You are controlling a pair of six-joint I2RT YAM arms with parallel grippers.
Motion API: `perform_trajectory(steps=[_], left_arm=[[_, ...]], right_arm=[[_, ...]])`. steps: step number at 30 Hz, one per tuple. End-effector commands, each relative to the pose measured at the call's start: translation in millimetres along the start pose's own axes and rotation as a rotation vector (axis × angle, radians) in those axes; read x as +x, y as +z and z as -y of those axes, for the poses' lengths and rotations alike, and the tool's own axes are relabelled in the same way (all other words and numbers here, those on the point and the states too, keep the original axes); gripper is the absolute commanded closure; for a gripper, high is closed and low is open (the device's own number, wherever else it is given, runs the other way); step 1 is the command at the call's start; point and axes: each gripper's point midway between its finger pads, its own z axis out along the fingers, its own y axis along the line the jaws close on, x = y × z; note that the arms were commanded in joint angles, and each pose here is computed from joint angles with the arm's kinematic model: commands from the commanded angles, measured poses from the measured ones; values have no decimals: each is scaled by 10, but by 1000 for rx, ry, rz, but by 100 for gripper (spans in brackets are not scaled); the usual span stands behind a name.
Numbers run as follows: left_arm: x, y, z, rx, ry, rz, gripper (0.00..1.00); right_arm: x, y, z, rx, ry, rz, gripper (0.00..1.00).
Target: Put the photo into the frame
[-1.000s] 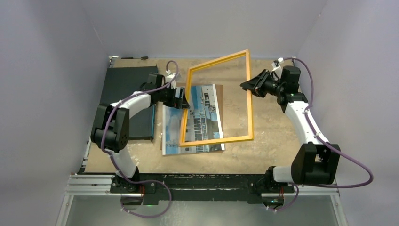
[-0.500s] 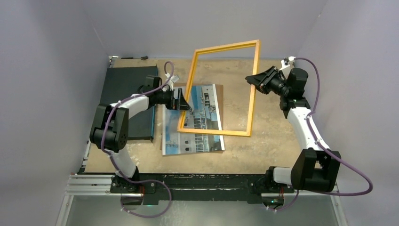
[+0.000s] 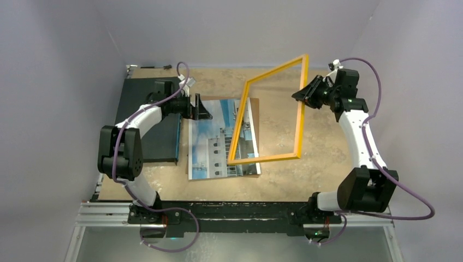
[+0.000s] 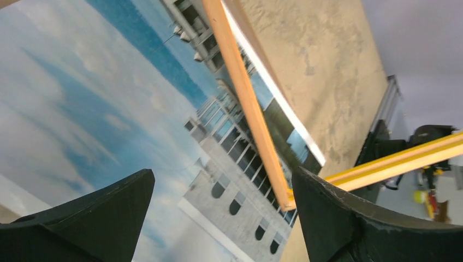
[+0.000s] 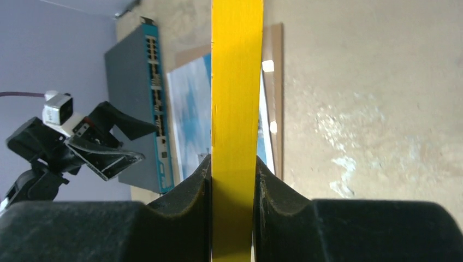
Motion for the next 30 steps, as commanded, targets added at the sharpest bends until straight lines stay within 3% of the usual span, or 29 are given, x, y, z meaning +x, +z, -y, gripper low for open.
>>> perform_trajectory(steps=[1, 7, 11, 17, 30], left_arm=[[96, -26, -247, -137, 110, -53, 7], [529, 152, -658, -307, 195, -227, 20], [677, 230, -820, -413, 261, -286, 25], [772, 203, -1038, -539, 329, -338, 30], [749, 168, -1160, -591, 369, -352, 36]], right_arm=[[-89, -101, 109, 92, -106, -2, 100], [-180, -157, 339, 234, -162, -40, 100], [-132, -116, 760, 401, -176, -58, 100], [-24, -70, 1462, 650, -238, -67, 96], [390, 229, 2061, 792, -324, -161, 91]])
